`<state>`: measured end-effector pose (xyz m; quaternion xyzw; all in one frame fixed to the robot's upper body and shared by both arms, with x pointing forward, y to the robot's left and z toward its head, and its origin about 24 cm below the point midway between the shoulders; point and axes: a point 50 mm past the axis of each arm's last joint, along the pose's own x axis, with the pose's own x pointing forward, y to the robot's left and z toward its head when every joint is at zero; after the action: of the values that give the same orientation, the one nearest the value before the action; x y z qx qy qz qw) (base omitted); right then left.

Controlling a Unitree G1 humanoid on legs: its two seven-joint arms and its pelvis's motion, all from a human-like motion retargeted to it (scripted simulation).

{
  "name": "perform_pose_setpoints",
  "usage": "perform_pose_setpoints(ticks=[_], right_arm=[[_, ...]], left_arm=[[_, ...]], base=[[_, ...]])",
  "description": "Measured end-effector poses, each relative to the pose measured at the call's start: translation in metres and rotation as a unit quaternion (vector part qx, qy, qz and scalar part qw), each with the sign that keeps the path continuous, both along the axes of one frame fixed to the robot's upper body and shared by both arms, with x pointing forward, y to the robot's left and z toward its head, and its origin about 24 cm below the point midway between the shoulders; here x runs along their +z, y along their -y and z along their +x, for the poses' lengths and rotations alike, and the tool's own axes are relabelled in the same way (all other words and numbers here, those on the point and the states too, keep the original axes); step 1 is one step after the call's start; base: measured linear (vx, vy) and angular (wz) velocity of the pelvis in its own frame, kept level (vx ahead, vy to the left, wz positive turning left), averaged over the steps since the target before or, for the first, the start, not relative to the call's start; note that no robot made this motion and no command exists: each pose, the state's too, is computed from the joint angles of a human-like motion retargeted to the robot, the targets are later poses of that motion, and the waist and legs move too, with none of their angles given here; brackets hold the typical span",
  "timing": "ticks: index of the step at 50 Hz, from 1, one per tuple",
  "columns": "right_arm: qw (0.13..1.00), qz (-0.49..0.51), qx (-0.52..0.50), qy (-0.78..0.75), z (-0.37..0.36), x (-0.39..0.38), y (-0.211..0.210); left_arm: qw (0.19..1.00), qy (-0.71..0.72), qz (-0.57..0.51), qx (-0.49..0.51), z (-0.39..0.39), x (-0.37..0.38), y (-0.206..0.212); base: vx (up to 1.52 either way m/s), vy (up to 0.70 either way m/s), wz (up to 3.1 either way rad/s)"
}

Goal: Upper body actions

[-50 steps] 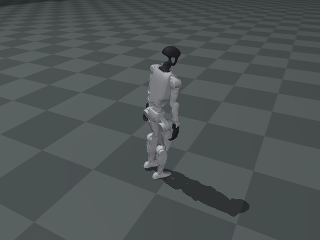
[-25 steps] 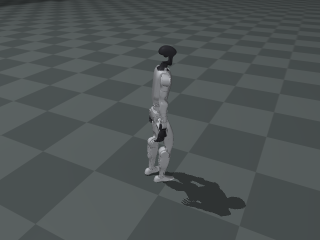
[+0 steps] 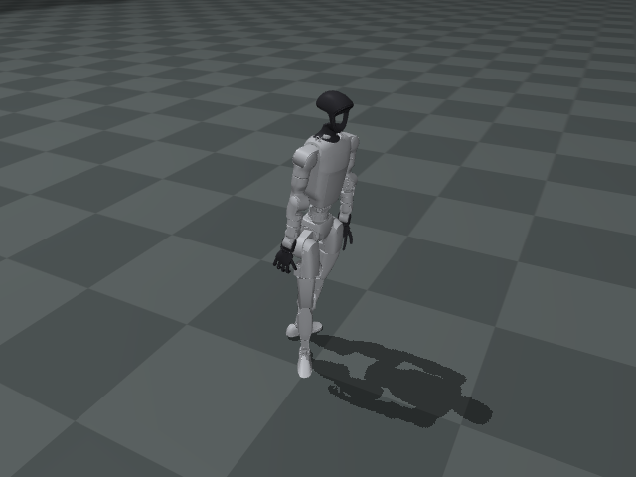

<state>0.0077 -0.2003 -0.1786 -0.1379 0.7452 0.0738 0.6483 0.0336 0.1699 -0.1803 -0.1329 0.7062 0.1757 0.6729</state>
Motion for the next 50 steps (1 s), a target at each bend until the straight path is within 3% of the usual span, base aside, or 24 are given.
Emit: perform_pose_setpoints(ticks=[11,28,42,50], right_arm=[[0.999,-0.001,-0.036,-0.024,-0.016,0.0,-0.001],[0.996,-0.001,-0.02,0.083,0.042,0.003,0.006],[0.999,-0.001,-0.054,-0.003,-0.013,-0.001,-0.005],[0.998,-0.007,-0.022,-0.052,-0.031,0.002,-0.002]], left_arm=[[1.0,-0.013,0.003,-0.026,-0.01,-0.001,0.004],[0.991,0.056,-0.002,-0.118,0.033,0.002,0.021],[0.991,-0.002,-0.018,-0.135,0.0,-0.001,0.019],[0.995,-0.004,-0.012,-0.094,-0.006,-0.001,0.011]], base=[[0.35,-0.22,-0.8],[0.15,0.04,-1.05],[0.12,0.12,-0.22],[0.07,0.08,-0.46]])
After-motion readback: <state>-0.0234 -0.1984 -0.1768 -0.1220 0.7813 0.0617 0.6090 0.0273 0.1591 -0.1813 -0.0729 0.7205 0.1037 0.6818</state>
